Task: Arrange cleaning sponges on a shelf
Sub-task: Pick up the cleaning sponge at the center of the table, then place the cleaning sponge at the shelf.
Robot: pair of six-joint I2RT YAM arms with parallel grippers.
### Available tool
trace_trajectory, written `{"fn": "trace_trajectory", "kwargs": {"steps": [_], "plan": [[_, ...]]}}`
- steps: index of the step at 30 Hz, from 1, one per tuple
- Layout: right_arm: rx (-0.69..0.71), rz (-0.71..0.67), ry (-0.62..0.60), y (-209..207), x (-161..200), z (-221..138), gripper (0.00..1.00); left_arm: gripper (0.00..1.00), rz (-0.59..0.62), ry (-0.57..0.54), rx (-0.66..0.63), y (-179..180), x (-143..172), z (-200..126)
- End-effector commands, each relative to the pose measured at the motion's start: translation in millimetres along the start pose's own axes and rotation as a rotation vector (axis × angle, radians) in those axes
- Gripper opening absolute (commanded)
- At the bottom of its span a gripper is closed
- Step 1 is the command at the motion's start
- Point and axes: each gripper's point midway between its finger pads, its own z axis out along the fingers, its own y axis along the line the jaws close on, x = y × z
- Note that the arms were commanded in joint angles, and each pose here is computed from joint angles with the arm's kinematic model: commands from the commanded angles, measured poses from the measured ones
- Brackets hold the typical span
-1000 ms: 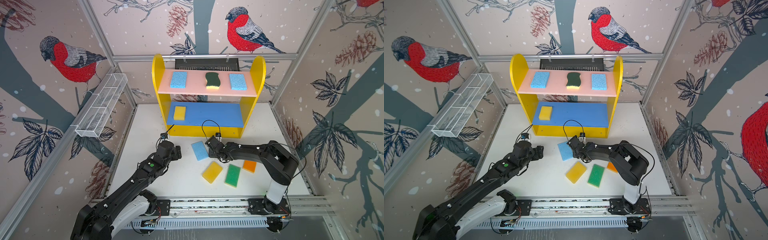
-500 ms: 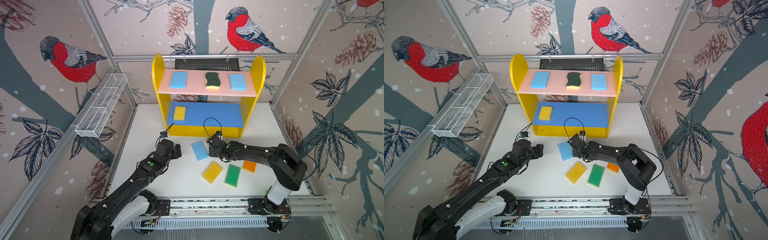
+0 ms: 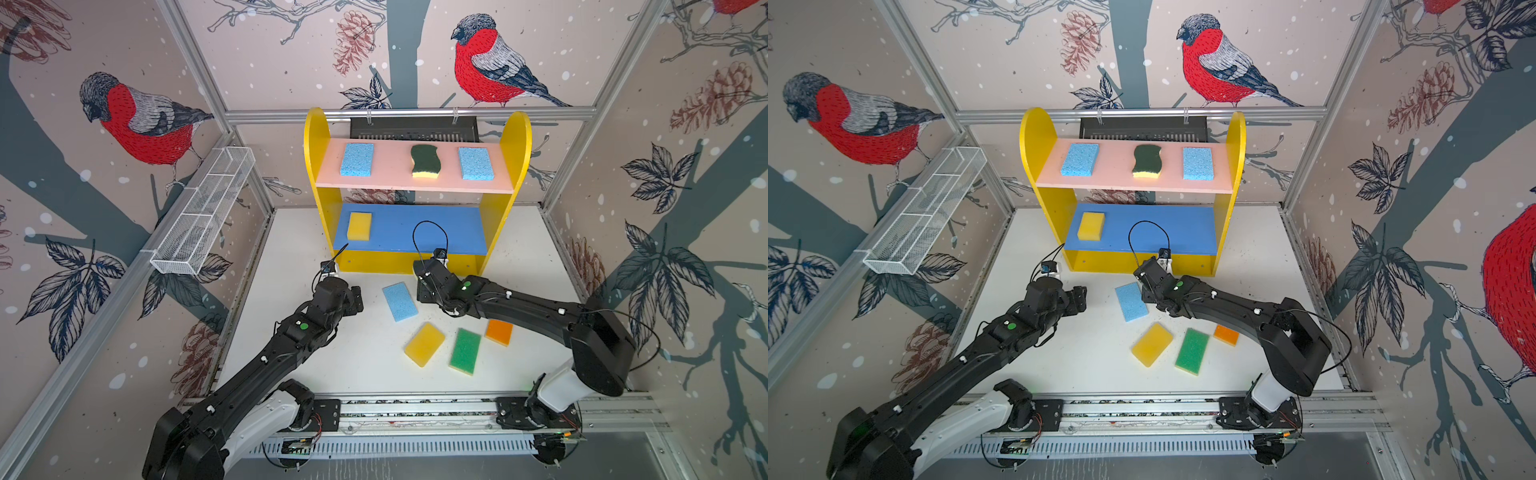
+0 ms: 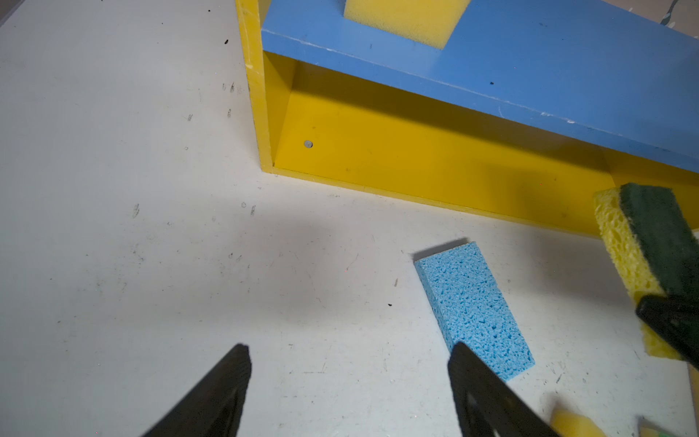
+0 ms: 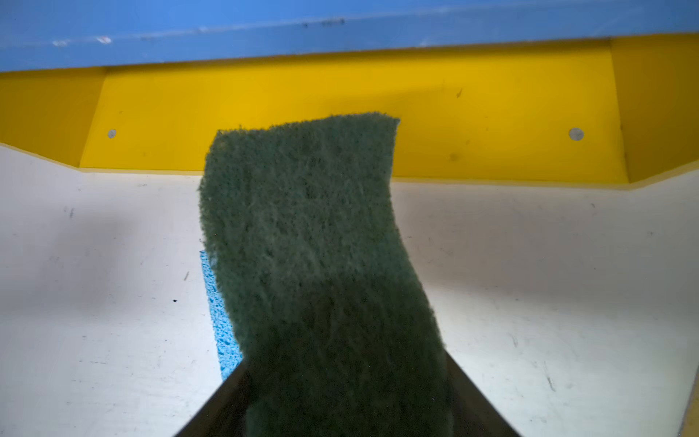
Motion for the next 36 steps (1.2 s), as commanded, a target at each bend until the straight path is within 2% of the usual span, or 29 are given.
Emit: {"fn": "trace_trajectory", "kwargs": {"steps": [1, 18, 36], "plan": [[0.004, -0.020, -0.035, 2.4, -12.1, -8.8, 0.66, 0.83, 0.008, -0.024, -0.004, -1.2, -7.4, -1.3], [-0.019, -0.023, -0.130, 21.2, -53.8, -23.3, 0.66, 0.83, 0.015, -0.047, -0.019, 1.5, -11.6, -2.5], [-0.014, 0.019, -0.206, 32.1, -93.5, -11.4, 0.67, 0.83, 0.008, -0.068, -0.023, 4.2, -14.0, -5.5]]}}
